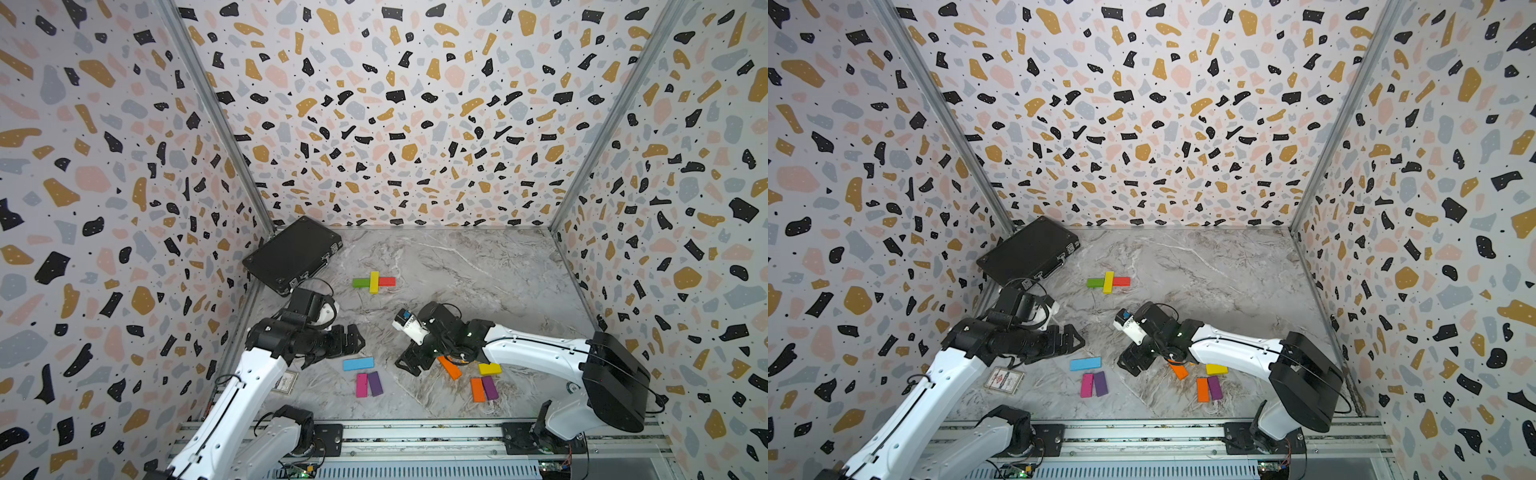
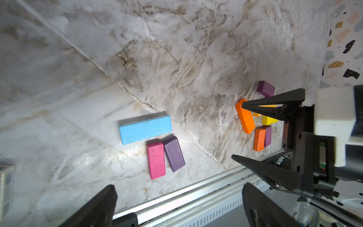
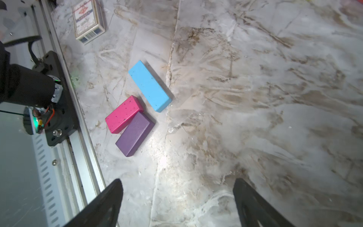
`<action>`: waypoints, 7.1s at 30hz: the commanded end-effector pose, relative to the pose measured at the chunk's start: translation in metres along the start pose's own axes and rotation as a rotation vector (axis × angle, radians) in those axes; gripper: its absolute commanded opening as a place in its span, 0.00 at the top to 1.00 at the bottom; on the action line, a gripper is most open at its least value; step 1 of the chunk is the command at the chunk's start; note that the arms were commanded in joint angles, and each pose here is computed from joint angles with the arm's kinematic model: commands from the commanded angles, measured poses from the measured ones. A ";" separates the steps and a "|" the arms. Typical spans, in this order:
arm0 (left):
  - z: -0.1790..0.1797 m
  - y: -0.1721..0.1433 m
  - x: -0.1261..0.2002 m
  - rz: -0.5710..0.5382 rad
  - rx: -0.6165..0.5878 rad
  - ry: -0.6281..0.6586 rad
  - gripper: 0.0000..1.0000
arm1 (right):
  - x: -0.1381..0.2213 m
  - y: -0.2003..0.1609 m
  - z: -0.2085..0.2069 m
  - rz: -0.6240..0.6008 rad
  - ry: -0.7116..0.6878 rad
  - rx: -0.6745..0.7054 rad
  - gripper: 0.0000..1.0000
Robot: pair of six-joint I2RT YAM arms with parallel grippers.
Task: Assemble the letter t with building blocks
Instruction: Pick up the building block from the center of the board, then place the building block at the center of the board, then assemble the building block at the center of the board.
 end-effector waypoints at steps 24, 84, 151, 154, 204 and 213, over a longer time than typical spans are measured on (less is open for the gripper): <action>0.006 -0.024 0.037 -0.083 0.054 0.017 0.00 | -0.039 0.008 0.048 0.050 -0.023 0.046 0.26; -0.008 -0.002 0.098 -0.266 -0.013 0.074 0.00 | -0.103 -0.003 0.070 0.500 -0.134 0.016 0.43; 0.057 0.064 0.030 -0.280 0.098 0.176 0.00 | -0.122 0.146 -0.087 0.176 -0.319 -0.467 0.84; 0.058 0.064 0.029 -0.279 0.098 0.174 0.00 | -0.124 0.147 -0.088 0.183 -0.309 -0.472 0.84; 0.022 0.153 -0.132 -0.053 0.085 0.342 0.45 | 0.095 0.022 -0.050 -0.261 -0.038 -0.164 0.01; 0.013 0.162 -0.161 -0.021 0.092 0.399 0.46 | 0.094 0.017 -0.050 -0.249 0.003 -0.179 0.01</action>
Point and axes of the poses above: each gripper's point midway between its finger pads, its own x axis back along the fingers, its own z axis along the line the jaws close on, y = z × x, the point moved 6 cm from there along x, back along the fingers, and after that the axes turned 10 degrees about -x, right-handed, at the moved point
